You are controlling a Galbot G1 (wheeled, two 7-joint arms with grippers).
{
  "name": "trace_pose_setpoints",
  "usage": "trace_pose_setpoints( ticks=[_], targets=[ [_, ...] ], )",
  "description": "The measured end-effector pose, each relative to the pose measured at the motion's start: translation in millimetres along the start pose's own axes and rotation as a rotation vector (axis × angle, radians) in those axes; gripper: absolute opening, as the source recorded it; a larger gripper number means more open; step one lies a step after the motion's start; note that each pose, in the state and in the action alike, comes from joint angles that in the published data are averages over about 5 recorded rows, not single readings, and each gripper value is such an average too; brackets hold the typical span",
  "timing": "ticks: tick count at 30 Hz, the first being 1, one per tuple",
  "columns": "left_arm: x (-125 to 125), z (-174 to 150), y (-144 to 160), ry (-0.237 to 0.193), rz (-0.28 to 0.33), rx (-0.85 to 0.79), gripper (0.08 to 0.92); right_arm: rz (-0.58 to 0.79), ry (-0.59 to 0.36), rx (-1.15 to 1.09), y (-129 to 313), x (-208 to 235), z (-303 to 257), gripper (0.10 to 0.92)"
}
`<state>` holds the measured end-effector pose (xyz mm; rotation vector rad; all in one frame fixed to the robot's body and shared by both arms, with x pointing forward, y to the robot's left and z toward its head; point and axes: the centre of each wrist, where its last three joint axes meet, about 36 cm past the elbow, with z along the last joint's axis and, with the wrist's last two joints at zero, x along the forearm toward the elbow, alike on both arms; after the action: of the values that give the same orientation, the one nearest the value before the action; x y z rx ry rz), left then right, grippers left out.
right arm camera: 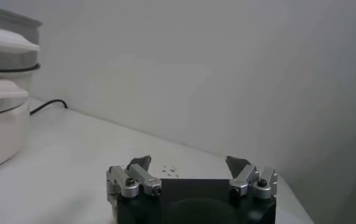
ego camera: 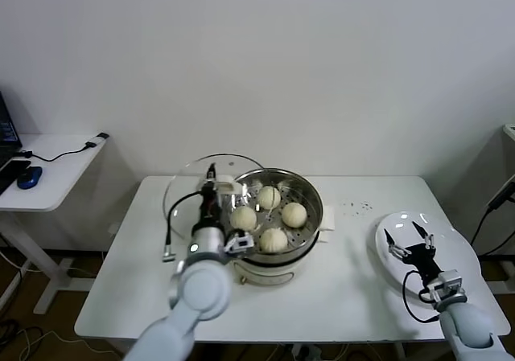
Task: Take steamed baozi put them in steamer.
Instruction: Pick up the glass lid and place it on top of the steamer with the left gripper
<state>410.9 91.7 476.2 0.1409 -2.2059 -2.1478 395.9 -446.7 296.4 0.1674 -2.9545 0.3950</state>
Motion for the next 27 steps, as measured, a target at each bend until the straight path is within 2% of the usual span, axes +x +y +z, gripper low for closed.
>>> trace_pose_setpoints(
  ticks=[13, 27],
  targets=[
    [-5.3, -81.9, -23.4, -0.043, 0.047, 0.032, 0.15, 0.015, -0.007, -0.005, -3.9, -0.7, 0.9, 0.823],
    [-11.4, -111.5, -44.1, -0.046, 0.073, 0.013, 0.15, 0.02, -0.009, -0.004, -6.1, -0.9, 2.2, 0.823]
  ],
)
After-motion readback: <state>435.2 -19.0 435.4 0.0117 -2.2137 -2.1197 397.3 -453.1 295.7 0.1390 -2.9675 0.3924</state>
